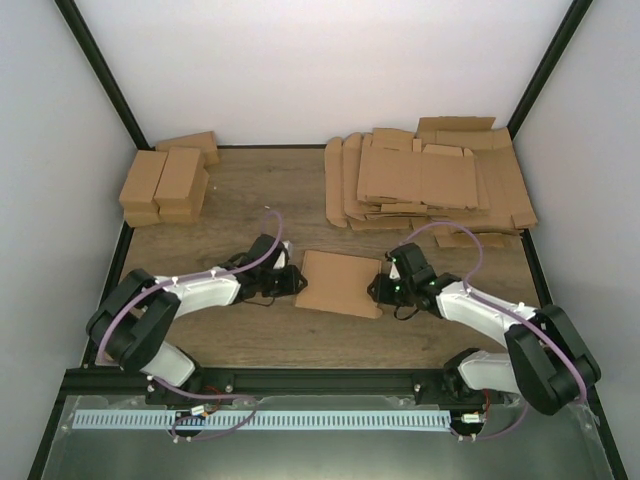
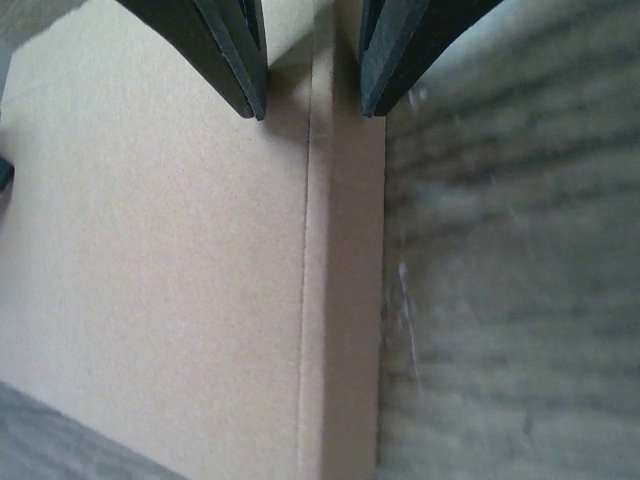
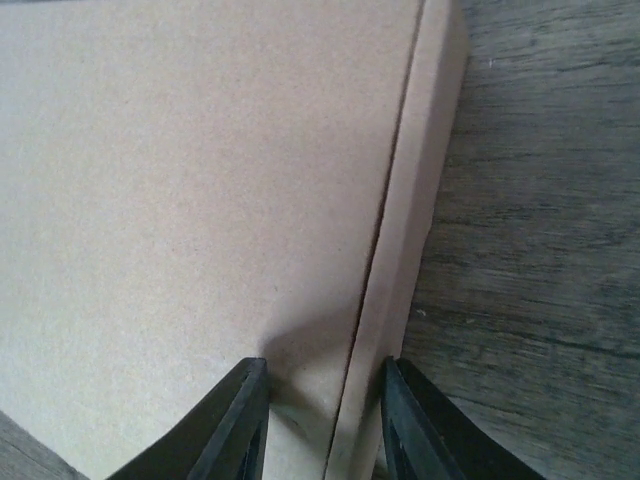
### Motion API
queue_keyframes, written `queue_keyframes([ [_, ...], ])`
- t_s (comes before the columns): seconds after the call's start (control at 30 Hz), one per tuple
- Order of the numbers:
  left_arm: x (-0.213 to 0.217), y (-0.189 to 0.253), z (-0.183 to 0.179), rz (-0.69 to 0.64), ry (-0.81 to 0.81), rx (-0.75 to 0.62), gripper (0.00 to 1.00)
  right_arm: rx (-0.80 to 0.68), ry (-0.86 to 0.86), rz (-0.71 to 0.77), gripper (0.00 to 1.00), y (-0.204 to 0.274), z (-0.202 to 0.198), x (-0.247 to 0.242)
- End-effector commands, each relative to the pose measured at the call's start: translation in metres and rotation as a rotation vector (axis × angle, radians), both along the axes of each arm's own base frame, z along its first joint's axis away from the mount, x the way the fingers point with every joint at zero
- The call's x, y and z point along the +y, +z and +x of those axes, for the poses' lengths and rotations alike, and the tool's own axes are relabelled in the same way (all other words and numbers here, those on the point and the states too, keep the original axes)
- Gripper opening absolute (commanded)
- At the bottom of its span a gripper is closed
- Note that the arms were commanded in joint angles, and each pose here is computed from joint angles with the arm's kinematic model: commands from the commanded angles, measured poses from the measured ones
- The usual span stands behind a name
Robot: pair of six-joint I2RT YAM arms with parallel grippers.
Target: Fold the paper box
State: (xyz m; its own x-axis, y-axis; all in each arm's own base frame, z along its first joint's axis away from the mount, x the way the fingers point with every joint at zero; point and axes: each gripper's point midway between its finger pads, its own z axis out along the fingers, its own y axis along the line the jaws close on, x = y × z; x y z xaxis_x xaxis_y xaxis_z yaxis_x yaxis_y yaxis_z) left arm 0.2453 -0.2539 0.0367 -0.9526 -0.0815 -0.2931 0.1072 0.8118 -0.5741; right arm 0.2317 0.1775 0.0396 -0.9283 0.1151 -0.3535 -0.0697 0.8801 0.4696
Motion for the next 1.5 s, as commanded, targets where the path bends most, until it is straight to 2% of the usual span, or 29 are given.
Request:
queue_keyframes([
  [0.0,-0.002,0.000,0.026,0.002,-0.011,-0.048,0.28,-0.022,0.014,0.021,0.33,0.005,0.008,0.010],
  [0.1,0.000,0.003,0.035,0.018,-0.001,-0.070,0.31,-0.040,0.004,-0.016,0.38,0.009,0.016,0.006],
  [0.2,0.006,0.010,0.032,0.029,-0.003,-0.092,0.44,-0.059,-0.007,-0.029,0.44,0.019,0.017,0.003],
  [0.27,0.014,0.014,0.026,0.042,0.002,-0.105,0.52,-0.085,-0.018,-0.041,0.53,0.028,0.019,-0.001],
  [0.37,0.023,0.020,0.013,0.039,0.004,-0.113,0.56,-0.128,-0.029,-0.063,0.56,0.042,0.024,-0.006],
  [0.47,0.021,0.022,-0.002,-0.010,-0.024,-0.083,0.57,-0.138,-0.025,-0.076,0.57,0.048,0.028,-0.006],
  [0.57,0.018,0.019,-0.011,-0.041,-0.047,-0.050,0.52,-0.101,-0.004,-0.063,0.56,0.043,0.026,0.000],
  [0.67,0.019,0.016,-0.012,-0.032,-0.051,-0.049,0.47,-0.113,-0.014,-0.075,0.55,0.040,0.026,-0.003],
  [0.73,0.019,0.014,-0.011,-0.020,-0.059,-0.053,0.46,-0.143,-0.007,-0.094,0.56,0.044,0.031,-0.005],
  [0.93,0.025,0.024,-0.005,0.009,-0.042,-0.102,0.47,-0.252,0.133,-0.109,0.55,0.066,0.052,0.014],
  [1.1,0.030,0.036,-0.008,-0.011,-0.021,-0.132,0.47,-0.307,0.334,-0.084,0.54,0.076,0.067,0.047],
  [1.23,0.033,0.044,-0.017,-0.056,-0.012,-0.157,0.53,-0.299,0.394,-0.099,0.54,0.071,0.092,0.058],
  [1.47,0.040,0.047,-0.032,-0.093,-0.005,-0.160,0.54,-0.232,0.463,-0.113,0.54,0.041,0.115,0.077],
])
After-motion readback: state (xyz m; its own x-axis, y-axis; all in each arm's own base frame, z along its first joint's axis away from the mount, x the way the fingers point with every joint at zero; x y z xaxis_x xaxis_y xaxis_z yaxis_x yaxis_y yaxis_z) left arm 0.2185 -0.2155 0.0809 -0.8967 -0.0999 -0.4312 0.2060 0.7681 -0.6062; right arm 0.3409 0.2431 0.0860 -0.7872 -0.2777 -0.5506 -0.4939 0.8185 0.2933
